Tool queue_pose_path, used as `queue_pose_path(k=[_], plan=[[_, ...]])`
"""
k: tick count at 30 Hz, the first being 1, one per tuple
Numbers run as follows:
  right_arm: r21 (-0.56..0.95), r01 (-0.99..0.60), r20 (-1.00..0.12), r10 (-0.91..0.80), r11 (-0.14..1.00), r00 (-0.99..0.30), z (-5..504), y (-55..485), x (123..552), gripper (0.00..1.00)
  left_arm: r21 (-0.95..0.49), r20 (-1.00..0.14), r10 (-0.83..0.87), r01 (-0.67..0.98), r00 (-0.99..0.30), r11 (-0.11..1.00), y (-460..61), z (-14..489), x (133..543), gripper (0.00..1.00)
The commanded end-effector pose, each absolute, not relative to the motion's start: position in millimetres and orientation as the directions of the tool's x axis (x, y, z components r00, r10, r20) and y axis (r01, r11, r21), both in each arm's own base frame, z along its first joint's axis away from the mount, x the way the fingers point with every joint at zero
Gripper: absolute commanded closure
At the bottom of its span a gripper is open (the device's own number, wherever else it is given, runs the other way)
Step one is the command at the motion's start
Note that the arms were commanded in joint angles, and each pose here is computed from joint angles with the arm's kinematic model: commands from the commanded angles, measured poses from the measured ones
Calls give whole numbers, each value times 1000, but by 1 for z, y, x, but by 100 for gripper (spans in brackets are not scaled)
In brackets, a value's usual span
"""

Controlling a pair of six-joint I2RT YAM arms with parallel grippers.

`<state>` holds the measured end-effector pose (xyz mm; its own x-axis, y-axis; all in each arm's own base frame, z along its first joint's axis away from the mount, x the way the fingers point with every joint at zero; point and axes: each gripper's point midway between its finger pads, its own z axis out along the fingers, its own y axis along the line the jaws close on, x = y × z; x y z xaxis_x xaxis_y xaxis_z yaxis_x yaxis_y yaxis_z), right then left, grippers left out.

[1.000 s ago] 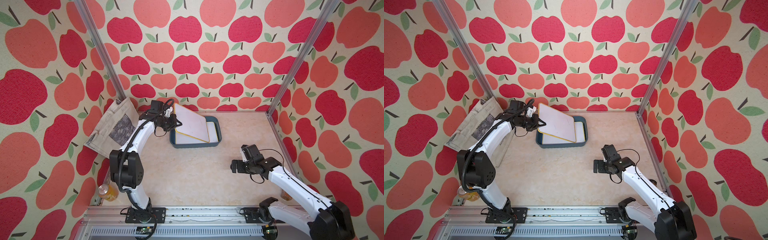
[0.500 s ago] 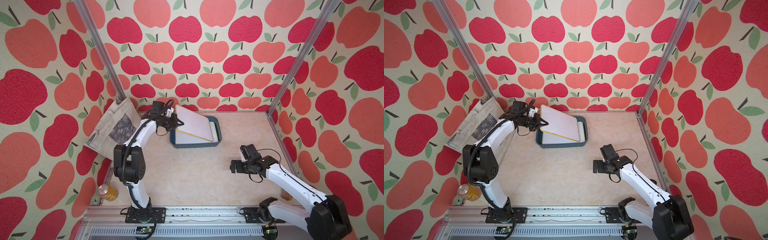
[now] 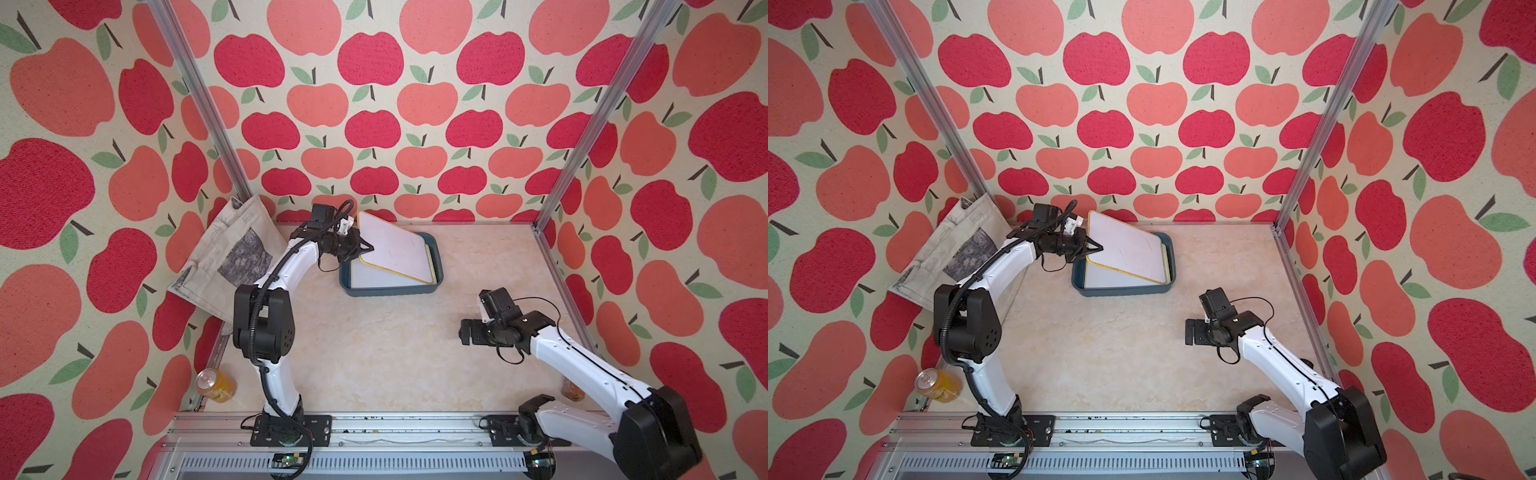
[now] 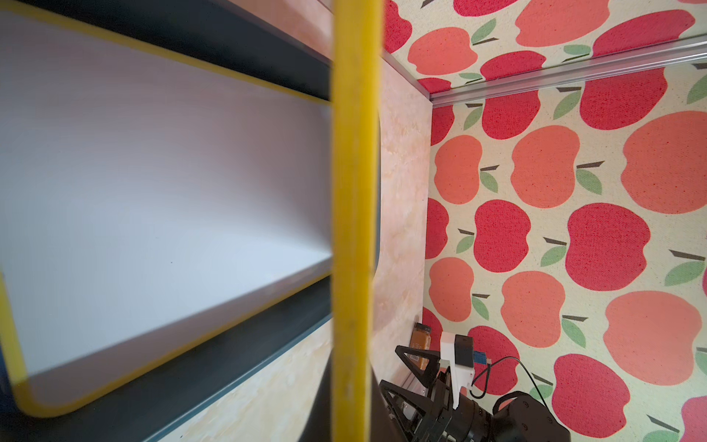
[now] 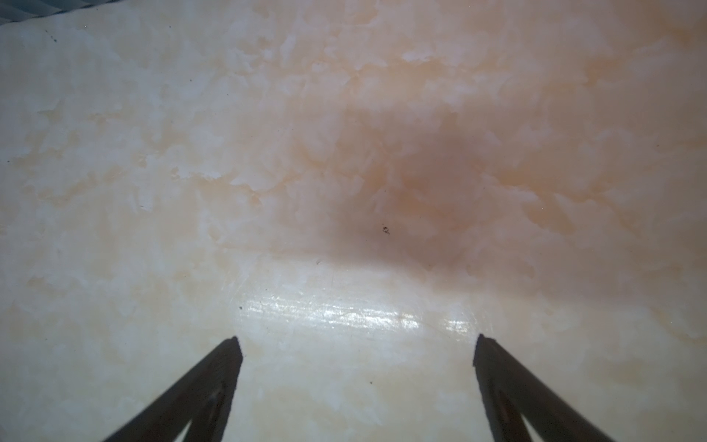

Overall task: Put the whiteboard into the storage box
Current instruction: Place the whiteboard in the storage box.

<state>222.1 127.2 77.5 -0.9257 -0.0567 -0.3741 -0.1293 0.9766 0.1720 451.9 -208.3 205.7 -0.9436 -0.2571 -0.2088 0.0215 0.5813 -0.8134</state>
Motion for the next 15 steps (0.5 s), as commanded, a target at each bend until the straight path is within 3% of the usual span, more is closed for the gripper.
queue_pose_path(k=[1, 15], plan=[[170, -113, -370, -43, 979, -928, 74, 122, 217, 1, -832, -284, -226, 122, -932, 540, -222, 228, 458, 100], [173, -153, -397, -73, 973, -915, 79, 124, 218, 1, -810, -228, -205, 69, -952, 582, -226, 196, 457, 100]])
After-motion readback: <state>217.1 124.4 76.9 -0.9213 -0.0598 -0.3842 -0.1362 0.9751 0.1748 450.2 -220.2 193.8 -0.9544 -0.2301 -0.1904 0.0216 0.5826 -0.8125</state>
